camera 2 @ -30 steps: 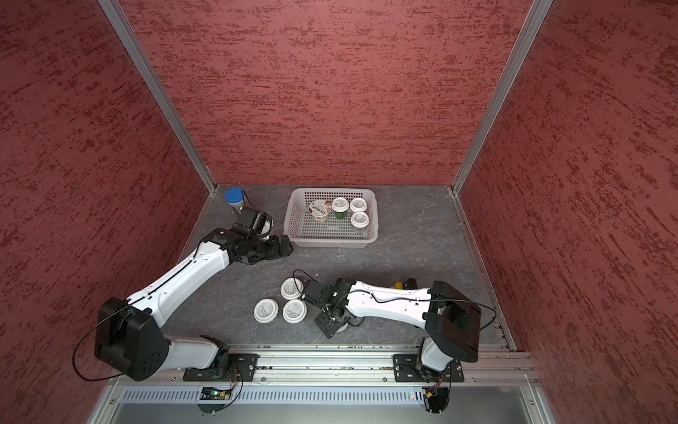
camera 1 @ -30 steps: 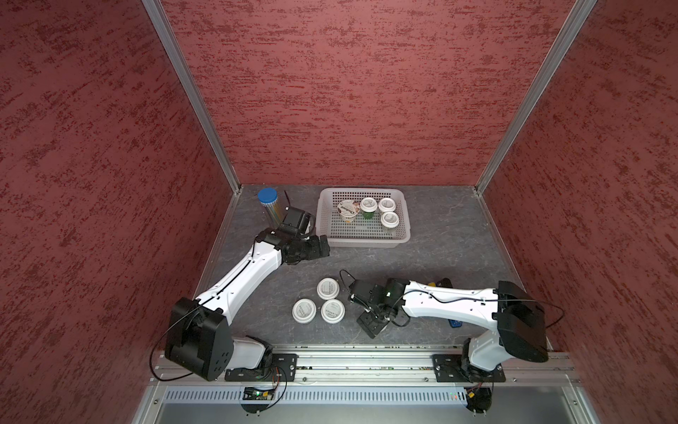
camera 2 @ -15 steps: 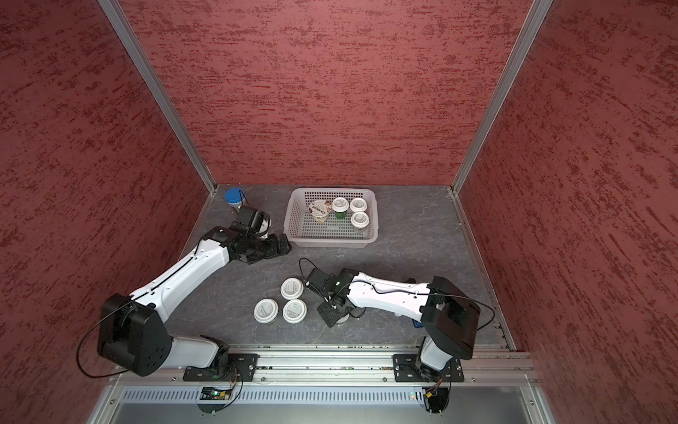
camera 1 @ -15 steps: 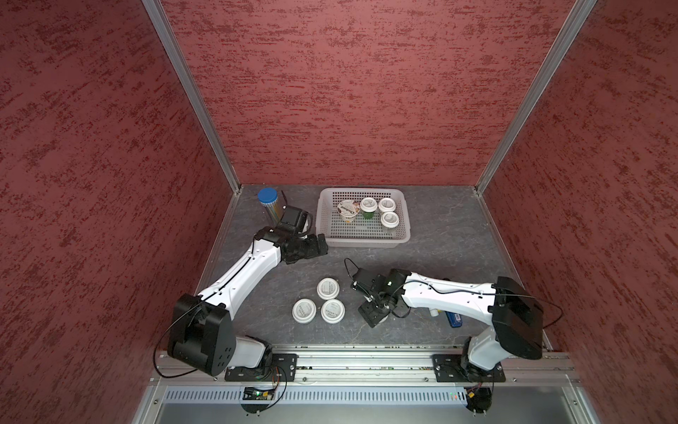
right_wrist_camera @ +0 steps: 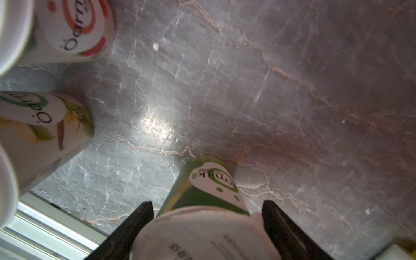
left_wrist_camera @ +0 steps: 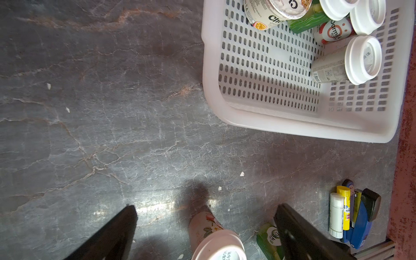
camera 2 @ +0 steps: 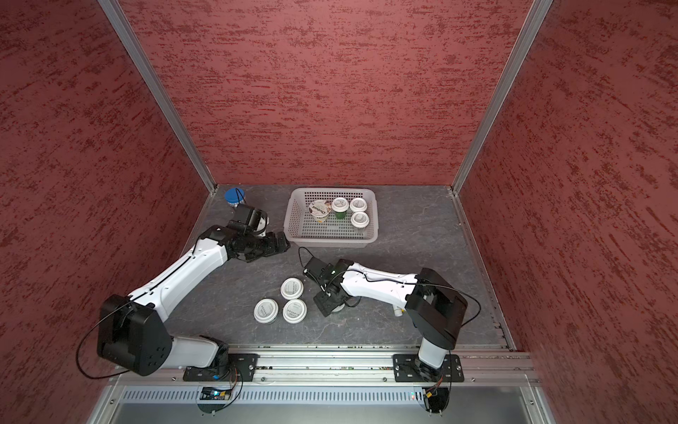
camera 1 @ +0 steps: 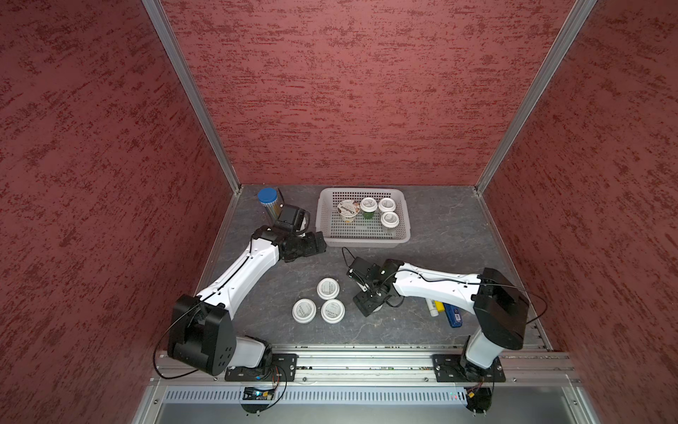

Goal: Put the yogurt in the basket
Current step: Move the yogurt at the center of the board, then pick up the yogurt from the center of the board.

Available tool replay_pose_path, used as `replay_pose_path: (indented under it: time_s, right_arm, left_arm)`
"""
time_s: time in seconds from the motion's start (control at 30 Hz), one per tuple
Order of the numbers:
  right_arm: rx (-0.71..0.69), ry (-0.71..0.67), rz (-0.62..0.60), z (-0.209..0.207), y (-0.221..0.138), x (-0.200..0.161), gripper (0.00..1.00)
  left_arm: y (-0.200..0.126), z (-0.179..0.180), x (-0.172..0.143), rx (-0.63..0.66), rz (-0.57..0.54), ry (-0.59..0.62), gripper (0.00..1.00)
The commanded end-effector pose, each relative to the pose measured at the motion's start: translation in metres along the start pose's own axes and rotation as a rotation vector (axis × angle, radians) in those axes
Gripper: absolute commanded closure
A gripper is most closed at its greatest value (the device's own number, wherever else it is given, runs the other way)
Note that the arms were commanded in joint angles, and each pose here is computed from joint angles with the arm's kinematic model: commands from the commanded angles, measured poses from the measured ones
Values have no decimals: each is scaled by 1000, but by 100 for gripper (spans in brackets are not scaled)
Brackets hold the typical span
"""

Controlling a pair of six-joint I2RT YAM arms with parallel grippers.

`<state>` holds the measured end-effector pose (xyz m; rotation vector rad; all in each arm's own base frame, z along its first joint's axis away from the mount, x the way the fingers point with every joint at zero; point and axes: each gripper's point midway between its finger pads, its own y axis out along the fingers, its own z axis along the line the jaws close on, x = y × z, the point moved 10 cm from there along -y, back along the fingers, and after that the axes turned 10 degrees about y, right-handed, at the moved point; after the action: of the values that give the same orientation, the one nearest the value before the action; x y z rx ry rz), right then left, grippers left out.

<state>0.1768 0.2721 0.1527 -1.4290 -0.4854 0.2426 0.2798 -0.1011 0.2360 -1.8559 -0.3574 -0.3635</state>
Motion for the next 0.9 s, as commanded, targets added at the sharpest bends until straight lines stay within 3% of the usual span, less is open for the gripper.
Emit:
replay_pose_path:
  time_s: [0.0, 0.23, 0.63, 0.87]
  right_arm:
    - [-3, -6, -47, 0, -9, 9, 14]
    - [13, 21, -35, -7, -14, 1, 5]
    - [27, 44, -4, -9, -16, -11, 7]
    - [24, 44, -17, -6, -16, -12, 15]
  left_arm:
    - [-6, -1, 1, -19, -20, 12, 0]
    - [-7, 0, 0, -17, -22, 10, 0]
    - [-3, 0, 0, -17, -8, 8, 0]
    - [-2, 0, -2, -19, -8, 7, 0]
